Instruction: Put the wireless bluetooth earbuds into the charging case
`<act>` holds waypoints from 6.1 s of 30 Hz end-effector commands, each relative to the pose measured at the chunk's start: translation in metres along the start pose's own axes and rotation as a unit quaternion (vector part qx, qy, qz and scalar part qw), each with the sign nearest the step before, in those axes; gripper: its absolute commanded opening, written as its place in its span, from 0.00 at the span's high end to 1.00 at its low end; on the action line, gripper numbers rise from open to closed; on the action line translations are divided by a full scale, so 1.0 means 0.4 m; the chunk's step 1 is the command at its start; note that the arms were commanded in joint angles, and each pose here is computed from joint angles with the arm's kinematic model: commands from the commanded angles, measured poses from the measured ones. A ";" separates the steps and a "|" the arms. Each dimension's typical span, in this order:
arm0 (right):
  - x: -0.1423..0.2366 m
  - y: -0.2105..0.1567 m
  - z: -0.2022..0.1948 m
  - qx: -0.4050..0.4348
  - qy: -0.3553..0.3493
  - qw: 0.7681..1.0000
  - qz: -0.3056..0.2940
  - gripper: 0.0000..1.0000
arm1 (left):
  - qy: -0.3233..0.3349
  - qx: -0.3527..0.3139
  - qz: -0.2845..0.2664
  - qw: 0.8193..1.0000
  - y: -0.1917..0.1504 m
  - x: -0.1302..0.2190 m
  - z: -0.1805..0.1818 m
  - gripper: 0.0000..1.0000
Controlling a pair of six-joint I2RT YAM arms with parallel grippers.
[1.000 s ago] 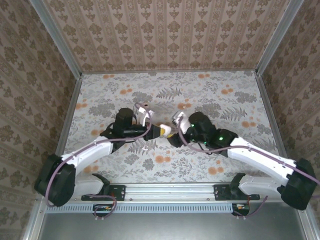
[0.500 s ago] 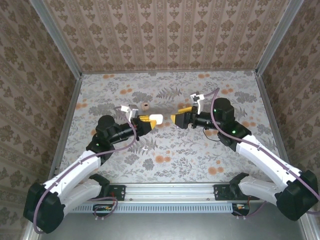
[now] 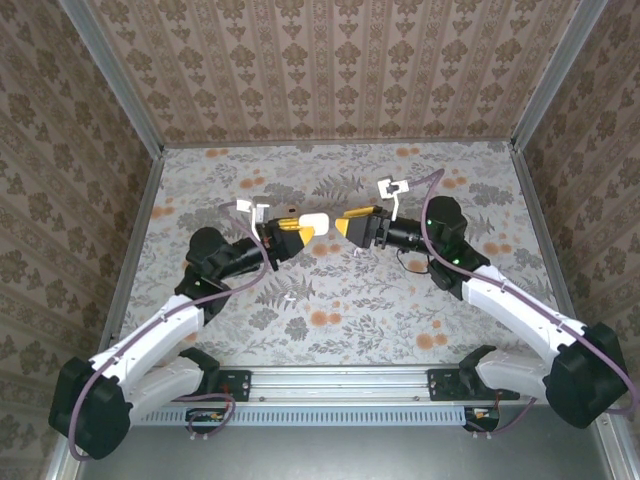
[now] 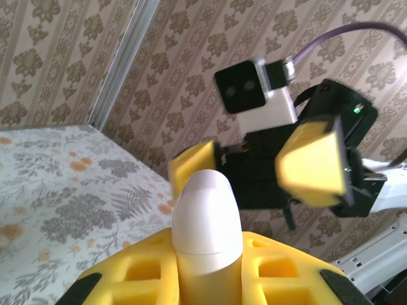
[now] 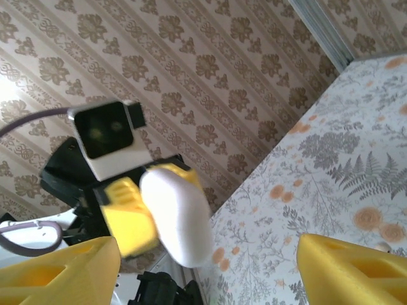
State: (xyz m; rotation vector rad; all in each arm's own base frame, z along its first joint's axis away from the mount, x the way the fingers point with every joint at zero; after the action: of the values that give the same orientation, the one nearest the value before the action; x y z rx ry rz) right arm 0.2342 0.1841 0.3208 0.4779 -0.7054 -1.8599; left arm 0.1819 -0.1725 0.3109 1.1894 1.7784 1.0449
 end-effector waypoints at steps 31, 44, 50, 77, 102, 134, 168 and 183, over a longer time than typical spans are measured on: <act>-0.088 0.034 0.051 0.013 0.102 0.991 0.083 0.72 | -0.035 0.018 -0.012 0.999 0.047 -0.014 -0.034 0.96; -0.075 0.041 0.073 0.056 0.099 0.990 0.086 0.94 | -0.044 0.042 0.009 0.998 0.050 -0.013 -0.027 0.71; -0.058 0.049 0.085 0.087 0.086 0.989 0.086 0.96 | -0.054 0.046 0.030 0.997 0.059 -0.011 -0.021 0.45; -0.027 0.046 0.090 0.135 0.069 0.987 0.049 0.97 | -0.124 0.019 0.070 0.990 0.042 -0.050 -0.028 0.53; -0.026 0.044 0.034 0.102 -0.030 0.994 0.032 0.76 | -0.093 -0.110 0.132 0.981 -0.005 -0.008 -0.071 1.00; -0.129 -0.193 -0.183 -0.019 -0.376 0.906 0.192 0.34 | 0.325 -0.217 0.182 0.902 -0.076 0.268 -0.049 1.00; -0.562 -0.449 -0.244 0.083 -0.338 0.795 0.497 0.70 | 0.457 -0.207 0.113 0.858 -0.111 0.417 -0.103 1.00; -0.445 -0.415 -0.318 0.041 -0.405 0.768 0.494 0.69 | 0.452 -0.201 0.121 0.860 -0.113 0.405 -0.094 1.00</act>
State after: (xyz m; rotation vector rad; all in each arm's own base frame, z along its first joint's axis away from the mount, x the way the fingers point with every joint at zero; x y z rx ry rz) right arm 0.2641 0.3876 0.1153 -0.5447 -1.2761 -0.9337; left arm 0.0831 -0.0369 0.2619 0.6953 1.8806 2.2922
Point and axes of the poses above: each hand's point on the last joint's axis, 136 mm out from that joint toward the fingers, its own x axis back along the fingers, its own z axis along the line the jaws close on, y = z × x, the point moved 10 cm from there along x, back along the fingers, and after that the axes turned 6 degrees about -x, right-handed, at the moved point
